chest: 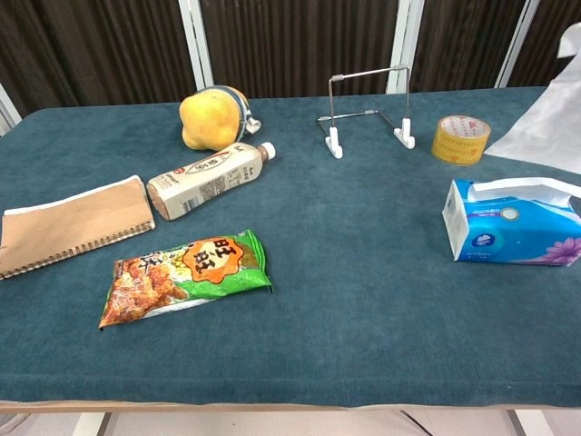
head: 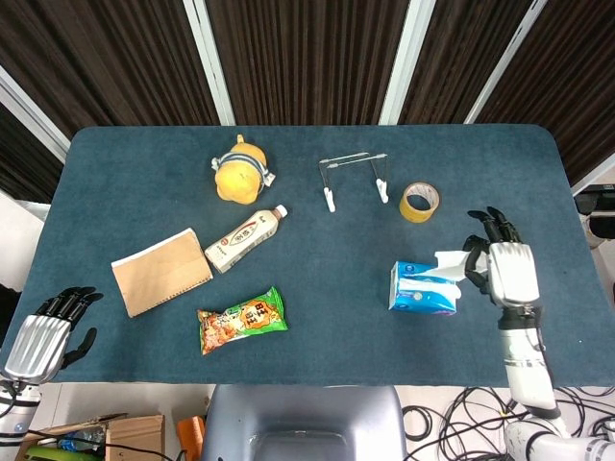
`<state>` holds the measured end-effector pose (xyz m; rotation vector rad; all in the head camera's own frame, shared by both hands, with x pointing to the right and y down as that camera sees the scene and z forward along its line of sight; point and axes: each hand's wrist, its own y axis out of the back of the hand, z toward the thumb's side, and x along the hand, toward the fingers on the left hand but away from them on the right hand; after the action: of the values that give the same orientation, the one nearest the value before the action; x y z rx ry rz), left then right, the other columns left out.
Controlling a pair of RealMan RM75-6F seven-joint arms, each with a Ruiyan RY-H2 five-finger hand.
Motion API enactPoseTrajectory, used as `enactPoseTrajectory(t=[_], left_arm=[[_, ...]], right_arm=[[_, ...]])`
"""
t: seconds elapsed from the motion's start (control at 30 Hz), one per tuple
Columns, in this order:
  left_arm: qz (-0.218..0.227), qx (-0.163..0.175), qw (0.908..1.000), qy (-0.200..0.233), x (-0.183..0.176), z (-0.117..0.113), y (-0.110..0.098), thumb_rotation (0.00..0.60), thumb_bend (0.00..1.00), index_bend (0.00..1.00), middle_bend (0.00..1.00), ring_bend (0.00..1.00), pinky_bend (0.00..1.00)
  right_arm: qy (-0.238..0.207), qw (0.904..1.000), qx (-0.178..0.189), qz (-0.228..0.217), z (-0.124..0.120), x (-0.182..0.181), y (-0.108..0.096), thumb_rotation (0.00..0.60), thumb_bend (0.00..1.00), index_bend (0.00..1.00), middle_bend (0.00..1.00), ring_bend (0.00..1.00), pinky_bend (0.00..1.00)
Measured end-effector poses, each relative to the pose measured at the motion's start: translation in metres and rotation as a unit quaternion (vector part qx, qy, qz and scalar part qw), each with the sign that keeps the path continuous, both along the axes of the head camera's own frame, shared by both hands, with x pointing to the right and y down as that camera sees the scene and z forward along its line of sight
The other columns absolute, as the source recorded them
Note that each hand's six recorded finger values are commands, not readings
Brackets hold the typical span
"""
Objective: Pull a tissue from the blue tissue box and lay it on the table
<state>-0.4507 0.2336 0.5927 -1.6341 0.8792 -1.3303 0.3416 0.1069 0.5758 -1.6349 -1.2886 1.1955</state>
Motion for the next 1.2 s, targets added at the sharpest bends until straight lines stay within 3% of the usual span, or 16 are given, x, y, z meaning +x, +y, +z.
enactPoseTrajectory(t=[0.17, 0.43, 0.57, 0.8, 0.97, 1.2], left_arm=[[0.001, -0.001, 1.0, -0.001, 0.001, 0.001, 0.0, 0.6, 0.43, 0.27, 0.24, 0.2, 0.36], [0.0, -0.001, 1.0, 0.0, 0.001, 0.0, 0.001, 0.6, 0.43, 0.27, 0.24, 0.2, 0.36], [0.0, -0.004, 1.0, -0.002, 0.001, 0.002, 0.001, 0.6, 0.43, 0.28, 0.24, 0.2, 0.36], [-0.002, -0.006, 1.0, -0.003, 0.001, 0.002, 0.0, 0.6, 0.43, 0.27, 0.24, 0.2, 0.36], [-0.003, -0.007, 1.0, -0.003, 0.0, 0.003, 0.0, 0.6, 0.43, 0.27, 0.23, 0.2, 0.36], [0.0, -0.003, 1.0, -0.005, 0.001, 0.002, 0.001, 0.6, 0.43, 0.27, 0.23, 0.2, 0.36]], right_arm=[[0.012, 0.9996, 0.019, 0.014, -0.02, 0.023, 0.006, 0.6, 0.68, 0.79, 0.2, 0.08, 0.22], [0.107, 0.9932, -0.003, 0.046, -0.015, 0.073, 0.032, 0.6, 0.68, 0.75, 0.2, 0.08, 0.22], [0.107, 0.9919, -0.014, 0.067, -0.009, 0.092, 0.038, 0.6, 0.52, 0.45, 0.19, 0.08, 0.21], [0.125, 0.9867, -0.044, 0.094, 0.012, 0.126, 0.049, 0.6, 0.36, 0.25, 0.17, 0.02, 0.14], [0.109, 0.9875, -0.058, 0.098, 0.024, 0.132, 0.053, 0.6, 0.23, 0.03, 0.05, 0.0, 0.08], [0.057, 0.9966, -0.011, 0.058, 0.009, 0.106, 0.052, 0.6, 0.18, 0.0, 0.0, 0.0, 0.07]])
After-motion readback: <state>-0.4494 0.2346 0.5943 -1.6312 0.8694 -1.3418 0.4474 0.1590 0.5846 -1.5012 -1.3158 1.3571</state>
